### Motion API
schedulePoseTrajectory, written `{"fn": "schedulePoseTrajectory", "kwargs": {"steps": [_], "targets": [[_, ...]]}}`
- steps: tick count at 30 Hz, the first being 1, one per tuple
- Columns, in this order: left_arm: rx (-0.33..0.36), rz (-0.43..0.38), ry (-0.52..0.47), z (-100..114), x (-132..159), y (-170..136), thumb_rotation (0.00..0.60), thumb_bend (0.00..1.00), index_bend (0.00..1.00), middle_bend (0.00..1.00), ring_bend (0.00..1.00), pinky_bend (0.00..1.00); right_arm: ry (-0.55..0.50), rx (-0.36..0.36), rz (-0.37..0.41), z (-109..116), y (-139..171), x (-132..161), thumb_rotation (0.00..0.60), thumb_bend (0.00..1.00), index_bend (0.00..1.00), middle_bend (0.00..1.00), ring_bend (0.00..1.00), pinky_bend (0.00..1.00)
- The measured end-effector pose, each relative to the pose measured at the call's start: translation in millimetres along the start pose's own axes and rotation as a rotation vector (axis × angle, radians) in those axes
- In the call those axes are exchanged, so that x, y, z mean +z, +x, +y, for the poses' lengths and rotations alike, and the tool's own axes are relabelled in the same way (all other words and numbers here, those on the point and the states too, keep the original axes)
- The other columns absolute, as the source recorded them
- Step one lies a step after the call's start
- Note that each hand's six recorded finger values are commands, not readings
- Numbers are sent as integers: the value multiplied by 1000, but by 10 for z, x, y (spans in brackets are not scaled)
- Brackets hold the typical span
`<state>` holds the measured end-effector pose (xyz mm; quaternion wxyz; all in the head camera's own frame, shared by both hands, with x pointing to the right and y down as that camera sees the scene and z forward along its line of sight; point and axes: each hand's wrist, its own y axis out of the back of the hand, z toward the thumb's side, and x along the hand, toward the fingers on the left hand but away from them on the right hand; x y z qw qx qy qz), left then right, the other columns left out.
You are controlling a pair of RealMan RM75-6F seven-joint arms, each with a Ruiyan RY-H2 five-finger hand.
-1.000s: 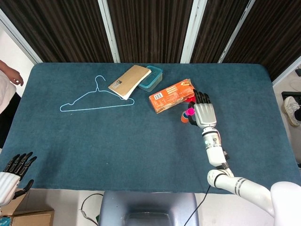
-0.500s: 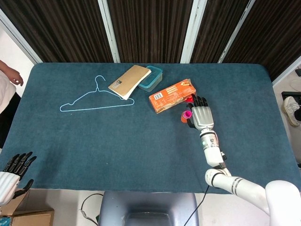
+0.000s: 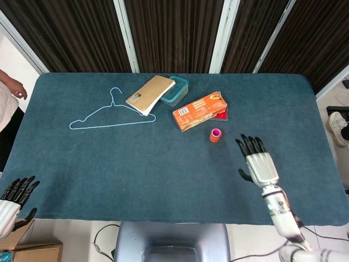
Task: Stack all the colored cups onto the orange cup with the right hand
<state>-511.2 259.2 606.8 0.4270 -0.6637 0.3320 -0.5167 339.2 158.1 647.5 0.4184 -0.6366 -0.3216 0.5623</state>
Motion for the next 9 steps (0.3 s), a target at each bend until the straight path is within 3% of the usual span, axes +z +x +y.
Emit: {"fn": "schedulePoseTrajectory", "kwargs": {"steps": [5,9], "targets": [[0,-13,2,-7,35,-3,600,389,0,0,0,77,4,-73,-73,66,722,-373,600,389,0,0,0,0],[5,-16,11,-8,52,-19,600,390,0,0,0,77,-21,-85,-67,97,888,-465,600,389,0,0,0,0]]}}
